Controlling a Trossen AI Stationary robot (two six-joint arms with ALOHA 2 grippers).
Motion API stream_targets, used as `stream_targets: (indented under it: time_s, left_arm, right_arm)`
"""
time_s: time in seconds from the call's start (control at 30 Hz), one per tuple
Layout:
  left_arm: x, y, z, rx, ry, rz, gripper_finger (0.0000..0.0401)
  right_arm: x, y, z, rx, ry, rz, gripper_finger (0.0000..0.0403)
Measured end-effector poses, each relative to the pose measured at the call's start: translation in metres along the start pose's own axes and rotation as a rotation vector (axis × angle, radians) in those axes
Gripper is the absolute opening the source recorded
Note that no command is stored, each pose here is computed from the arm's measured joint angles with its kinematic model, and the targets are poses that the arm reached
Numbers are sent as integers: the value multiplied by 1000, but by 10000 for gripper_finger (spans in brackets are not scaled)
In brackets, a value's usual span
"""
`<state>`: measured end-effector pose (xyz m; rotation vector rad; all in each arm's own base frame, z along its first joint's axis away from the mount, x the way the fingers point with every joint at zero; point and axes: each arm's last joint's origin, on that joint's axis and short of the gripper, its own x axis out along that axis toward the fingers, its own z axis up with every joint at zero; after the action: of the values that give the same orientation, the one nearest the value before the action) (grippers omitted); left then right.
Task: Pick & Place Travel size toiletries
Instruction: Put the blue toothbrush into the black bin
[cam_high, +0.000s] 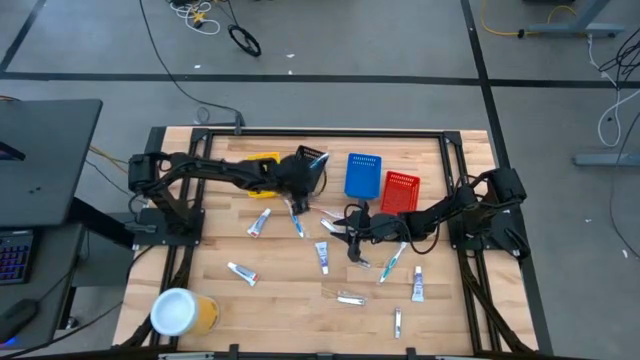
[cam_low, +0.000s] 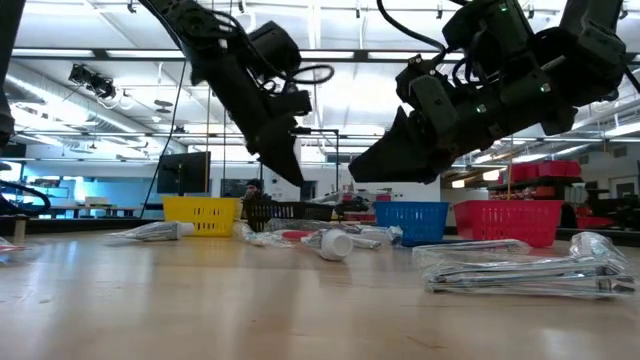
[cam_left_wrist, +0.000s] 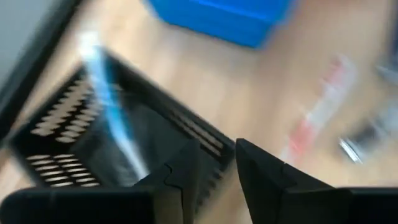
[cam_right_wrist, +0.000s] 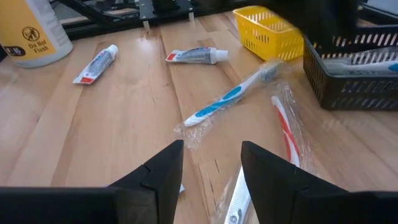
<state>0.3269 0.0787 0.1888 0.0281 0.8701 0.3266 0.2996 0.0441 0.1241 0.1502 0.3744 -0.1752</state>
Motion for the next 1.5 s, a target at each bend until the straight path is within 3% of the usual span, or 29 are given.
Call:
stream_targets:
  time_s: [0.27, 0.47, 0.8, 0.93, 1.13, 1.5]
  left_arm:
    - [-23, -53, -19, 385, 168, -157, 115]
    - [-13, -71, -35, 526, 282, -201, 126]
    - [4, -68, -44, 862, 364, -68, 207]
    - [5, -65, -44, 890, 357, -132, 225]
    - [10, -51, -41, 810, 342, -131, 229]
    - [17, -25, -41, 678, 312, -270, 205]
  right_arm:
    - [1, -4, 1, 1, 1, -12, 173]
    - [1, -4, 1, 2, -1, -10, 173]
    - [1, -4, 1, 1, 0, -7, 173]
    - [1, -4, 1, -8, 3, 7, 173]
    - [1, -4, 1, -8, 4, 13, 173]
    - [1, -4, 1, -8, 4, 13, 173]
